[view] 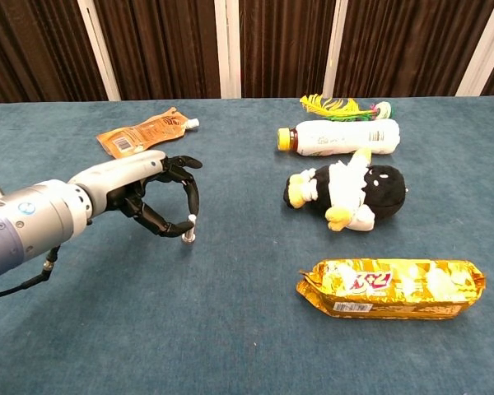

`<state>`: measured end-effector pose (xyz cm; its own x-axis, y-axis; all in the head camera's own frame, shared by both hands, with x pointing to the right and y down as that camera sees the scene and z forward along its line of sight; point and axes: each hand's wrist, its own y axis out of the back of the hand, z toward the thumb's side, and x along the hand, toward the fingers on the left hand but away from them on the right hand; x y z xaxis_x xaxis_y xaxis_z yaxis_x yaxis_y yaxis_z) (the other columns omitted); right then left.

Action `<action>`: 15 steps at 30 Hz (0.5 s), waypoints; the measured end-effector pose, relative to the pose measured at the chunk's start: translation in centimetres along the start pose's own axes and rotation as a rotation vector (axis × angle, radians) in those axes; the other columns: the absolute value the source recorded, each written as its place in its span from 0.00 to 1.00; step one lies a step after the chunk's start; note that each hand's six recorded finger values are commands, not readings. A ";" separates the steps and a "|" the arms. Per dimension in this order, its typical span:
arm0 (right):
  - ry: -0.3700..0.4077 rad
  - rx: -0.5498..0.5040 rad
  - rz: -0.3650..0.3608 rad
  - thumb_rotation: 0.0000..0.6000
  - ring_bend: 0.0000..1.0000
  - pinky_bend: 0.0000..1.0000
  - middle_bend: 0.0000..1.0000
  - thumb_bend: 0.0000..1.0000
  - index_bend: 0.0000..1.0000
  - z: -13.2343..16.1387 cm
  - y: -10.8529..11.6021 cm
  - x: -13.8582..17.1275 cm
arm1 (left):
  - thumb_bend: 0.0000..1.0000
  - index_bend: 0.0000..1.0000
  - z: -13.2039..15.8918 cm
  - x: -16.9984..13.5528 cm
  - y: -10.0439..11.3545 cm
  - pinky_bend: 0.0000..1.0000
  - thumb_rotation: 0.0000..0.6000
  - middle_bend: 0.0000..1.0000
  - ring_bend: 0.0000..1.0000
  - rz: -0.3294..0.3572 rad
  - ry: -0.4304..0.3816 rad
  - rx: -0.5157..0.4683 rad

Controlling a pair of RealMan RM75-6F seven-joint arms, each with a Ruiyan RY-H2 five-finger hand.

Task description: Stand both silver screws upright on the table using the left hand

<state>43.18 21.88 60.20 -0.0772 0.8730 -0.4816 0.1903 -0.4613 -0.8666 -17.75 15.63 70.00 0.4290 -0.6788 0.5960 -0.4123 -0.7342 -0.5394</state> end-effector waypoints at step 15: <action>-0.008 -0.001 -0.003 1.00 0.01 0.00 0.05 0.00 0.12 0.0 0.0 0.0 | 0.52 0.56 -1.6 -0.2 0.2 0.00 1.00 0.00 0.00 -0.050 -0.042 -0.099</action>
<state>43.21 21.91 60.21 -0.0852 0.8730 -0.4802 0.1908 -0.4587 -0.8679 -19.15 15.62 70.74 0.4836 -0.6432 0.5936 -0.4660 -0.7633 -0.4474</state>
